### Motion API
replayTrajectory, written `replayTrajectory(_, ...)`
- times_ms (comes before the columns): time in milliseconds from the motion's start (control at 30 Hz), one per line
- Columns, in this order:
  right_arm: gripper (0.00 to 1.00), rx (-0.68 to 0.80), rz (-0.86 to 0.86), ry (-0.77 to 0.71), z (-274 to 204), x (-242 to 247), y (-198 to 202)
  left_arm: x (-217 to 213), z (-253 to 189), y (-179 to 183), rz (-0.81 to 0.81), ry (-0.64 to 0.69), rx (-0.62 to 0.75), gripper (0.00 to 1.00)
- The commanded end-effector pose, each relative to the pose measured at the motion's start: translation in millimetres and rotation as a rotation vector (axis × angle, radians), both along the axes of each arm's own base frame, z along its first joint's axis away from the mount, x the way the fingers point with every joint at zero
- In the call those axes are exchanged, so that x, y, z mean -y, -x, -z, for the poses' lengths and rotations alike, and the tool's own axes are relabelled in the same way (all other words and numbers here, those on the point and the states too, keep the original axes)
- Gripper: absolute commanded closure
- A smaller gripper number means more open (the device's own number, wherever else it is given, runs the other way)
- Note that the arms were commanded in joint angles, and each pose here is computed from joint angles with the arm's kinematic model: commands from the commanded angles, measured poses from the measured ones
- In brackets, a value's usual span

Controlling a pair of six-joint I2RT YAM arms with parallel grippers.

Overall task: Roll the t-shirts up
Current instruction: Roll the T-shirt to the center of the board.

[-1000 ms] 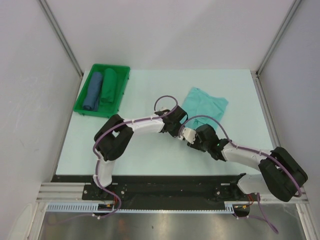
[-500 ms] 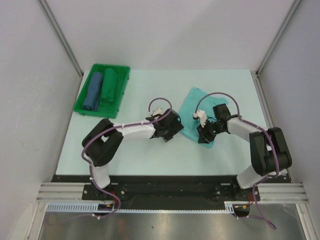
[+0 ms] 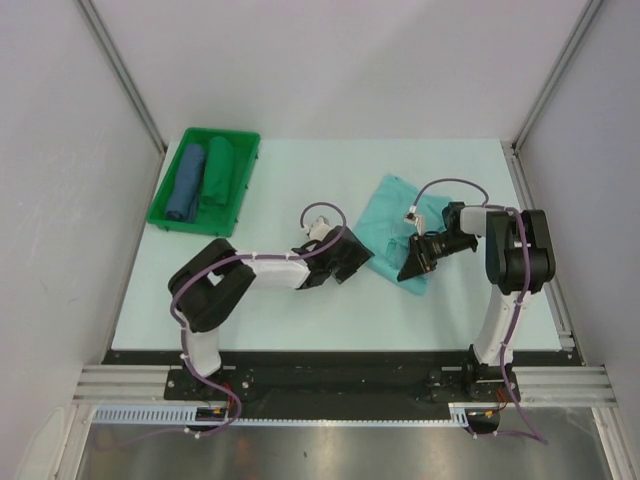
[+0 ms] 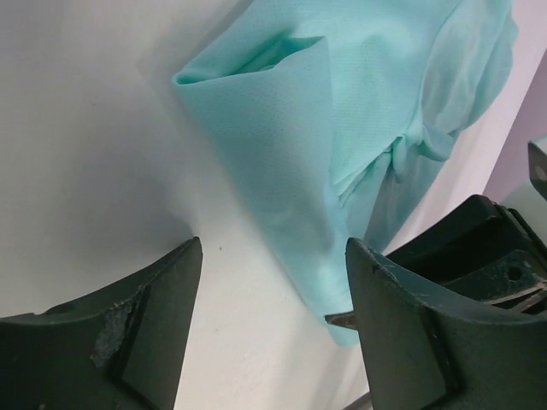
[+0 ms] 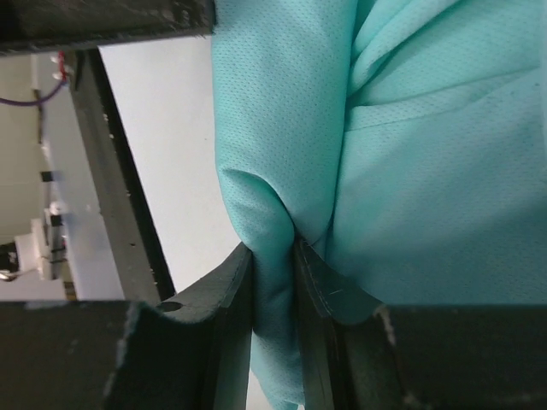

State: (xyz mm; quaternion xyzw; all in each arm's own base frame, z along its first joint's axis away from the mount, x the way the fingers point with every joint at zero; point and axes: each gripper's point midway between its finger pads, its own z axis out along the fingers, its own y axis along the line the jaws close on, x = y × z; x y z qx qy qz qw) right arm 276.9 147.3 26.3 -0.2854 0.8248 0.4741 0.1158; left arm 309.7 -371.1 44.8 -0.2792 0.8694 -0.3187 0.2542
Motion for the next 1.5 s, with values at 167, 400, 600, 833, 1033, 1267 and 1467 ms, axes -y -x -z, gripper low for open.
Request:
replayTrajectory(167,0.73,-0.131,0.022,-0.062,2.1,3.8,4.9,25.1,15.6,-11.3,-0.073,0.006,-0.008,0.41)
replayTrajectory(400,0.59,-0.033,0.024,0.012,-3.7,11.2,-3.6,14.4,30.9,6.2,-0.118,-0.139,-0.197,1.0)
replayTrajectory(600,0.4,0.244,0.112,0.196,-18.7,26.6,-27.3,-10.4,32.2,34.6,-0.133,-0.261,-0.368,1.0)
replayTrajectory(833,0.3,0.73,0.135,0.39,-48.3,13.1,-23.0,-29.8,29.6,42.2,-0.125,-0.312,-0.455,1.0)
replayTrajectory(1033,0.25,1.025,0.055,0.488,-70.6,-25.1,11.1,-41.7,34.9,47.1,-0.108,-0.357,-0.527,1.0)
replayTrajectory(1267,0.26,1.162,-0.053,0.622,-60.5,-45.1,27.2,-44.7,31.7,47.2,-0.108,-0.364,-0.536,1.0)
replayTrajectory(1467,0.27,1.177,-0.123,0.696,-43.4,-52.5,36.3,-44.3,31.1,42.7,-0.111,-0.371,-0.533,1.0)
